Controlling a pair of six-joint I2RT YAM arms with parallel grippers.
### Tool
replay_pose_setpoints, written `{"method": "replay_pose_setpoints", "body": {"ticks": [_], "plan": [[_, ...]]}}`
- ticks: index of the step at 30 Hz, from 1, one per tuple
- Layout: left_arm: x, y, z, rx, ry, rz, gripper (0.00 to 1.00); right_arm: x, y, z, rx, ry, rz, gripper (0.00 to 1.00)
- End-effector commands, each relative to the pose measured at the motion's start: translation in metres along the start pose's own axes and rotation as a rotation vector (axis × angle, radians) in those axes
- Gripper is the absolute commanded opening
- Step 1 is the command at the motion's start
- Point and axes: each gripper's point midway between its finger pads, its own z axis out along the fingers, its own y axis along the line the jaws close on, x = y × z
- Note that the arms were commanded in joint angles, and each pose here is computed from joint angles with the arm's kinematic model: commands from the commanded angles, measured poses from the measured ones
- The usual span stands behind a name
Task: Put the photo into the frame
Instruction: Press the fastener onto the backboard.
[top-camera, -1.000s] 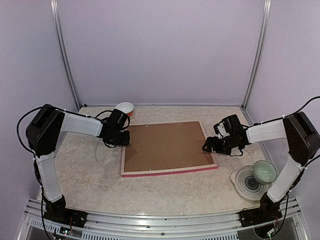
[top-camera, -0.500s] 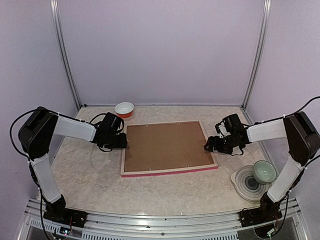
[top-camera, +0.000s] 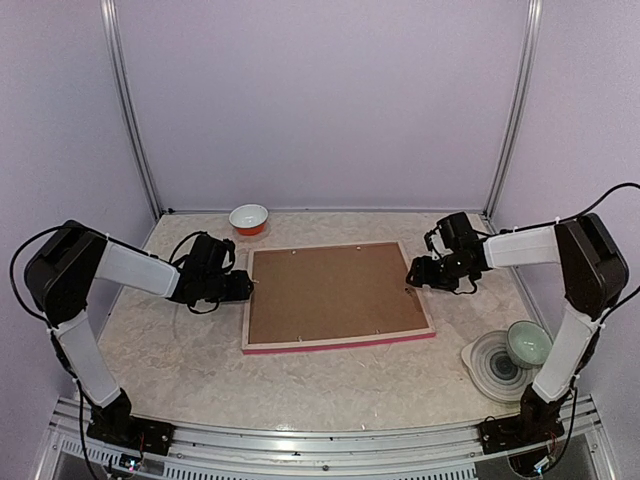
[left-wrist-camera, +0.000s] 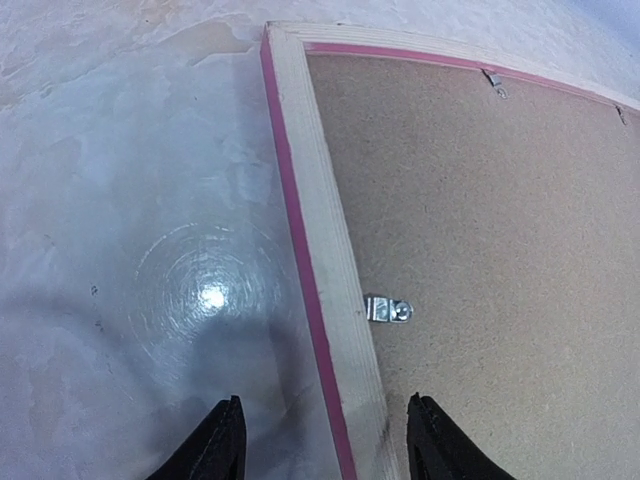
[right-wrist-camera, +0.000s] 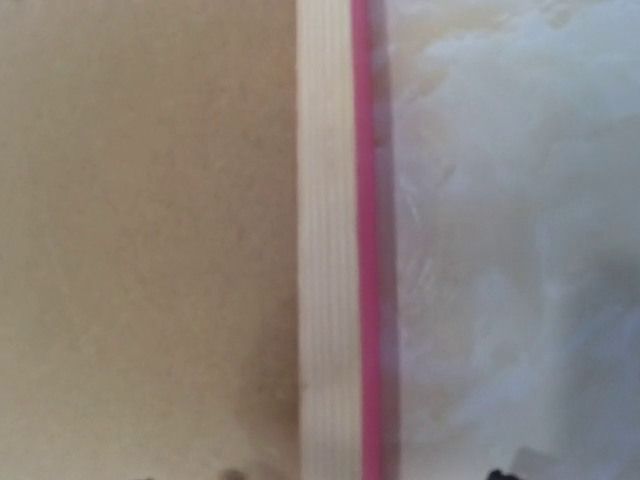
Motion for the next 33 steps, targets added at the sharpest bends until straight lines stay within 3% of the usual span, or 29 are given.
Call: {"method": "replay_pose_setpoints", "body": {"ticks": [1,19,25,33], "plan": [[-0.008,-0.008,-0.002,0.064,-0.036,0.002,0.55,0.01,-0.009,0.009,0.029,0.054,0.005,0.7],[0.002,-0.011,0.004,0.097,0.007,-0.006,0.55,0.018,-0.004,0.017,0.044,0.097,-0.021,0.64],[0.003,-0.01,0.005,0.099,0.013,-0.007,0.55,0.014,0.005,0.015,0.013,0.086,-0.037,0.69],[0.003,-0.01,0.006,0.099,0.015,-0.008,0.55,0.018,0.003,0.022,0.029,0.112,-0.032,0.67]]}}
